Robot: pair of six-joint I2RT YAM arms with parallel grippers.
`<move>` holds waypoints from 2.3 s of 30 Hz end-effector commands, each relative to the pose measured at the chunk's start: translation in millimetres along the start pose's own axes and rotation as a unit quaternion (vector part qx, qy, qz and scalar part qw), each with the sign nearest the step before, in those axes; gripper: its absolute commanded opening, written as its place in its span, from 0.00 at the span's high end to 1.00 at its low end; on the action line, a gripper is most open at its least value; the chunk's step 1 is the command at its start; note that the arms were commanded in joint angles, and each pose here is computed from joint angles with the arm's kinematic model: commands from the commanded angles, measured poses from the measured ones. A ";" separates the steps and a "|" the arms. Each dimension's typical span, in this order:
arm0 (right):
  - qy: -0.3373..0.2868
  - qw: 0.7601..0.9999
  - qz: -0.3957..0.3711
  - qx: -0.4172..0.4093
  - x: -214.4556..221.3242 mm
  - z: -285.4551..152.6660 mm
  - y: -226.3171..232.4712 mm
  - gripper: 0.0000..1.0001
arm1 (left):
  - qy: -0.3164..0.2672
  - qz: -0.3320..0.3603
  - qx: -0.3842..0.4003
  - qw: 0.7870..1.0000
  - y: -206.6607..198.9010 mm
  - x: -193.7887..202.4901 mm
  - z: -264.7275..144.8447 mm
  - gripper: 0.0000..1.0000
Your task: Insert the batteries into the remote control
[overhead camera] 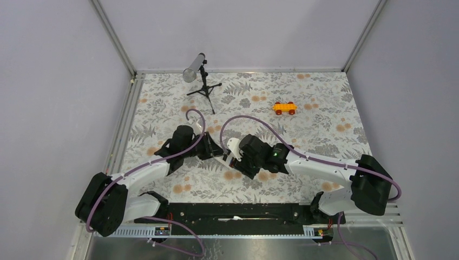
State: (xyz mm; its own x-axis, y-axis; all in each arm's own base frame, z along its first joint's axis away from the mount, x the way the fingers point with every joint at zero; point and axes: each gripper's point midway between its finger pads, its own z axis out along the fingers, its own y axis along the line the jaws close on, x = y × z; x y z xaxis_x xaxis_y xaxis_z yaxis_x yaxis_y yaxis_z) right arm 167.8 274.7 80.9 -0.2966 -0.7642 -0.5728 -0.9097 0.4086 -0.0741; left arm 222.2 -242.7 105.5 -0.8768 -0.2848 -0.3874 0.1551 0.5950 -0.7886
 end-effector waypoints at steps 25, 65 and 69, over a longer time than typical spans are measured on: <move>-0.025 0.999 0.036 0.032 -40.4 9.7 -11.2 0.57 | 0.007 0.061 0.060 0.996 -49.0 -13.6 1.9 1.00; -0.041 0.999 0.030 0.013 -53.5 15.4 -5.9 0.57 | 0.021 0.070 0.094 0.993 -67.7 -13.4 -2.7 1.00; -0.047 0.998 0.028 0.014 -57.9 15.0 -7.1 0.57 | 0.024 0.070 0.097 0.993 -67.8 -11.4 -2.5 1.00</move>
State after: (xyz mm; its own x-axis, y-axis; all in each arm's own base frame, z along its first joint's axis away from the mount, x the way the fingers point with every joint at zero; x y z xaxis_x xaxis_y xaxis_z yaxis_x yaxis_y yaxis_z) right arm 187.8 301.8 82.4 -0.3499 -0.7318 -0.5848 -0.8781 0.4736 -0.0673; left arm 216.0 -261.9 123.2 -0.8952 -0.1803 -0.4075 0.2419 0.5714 -0.7842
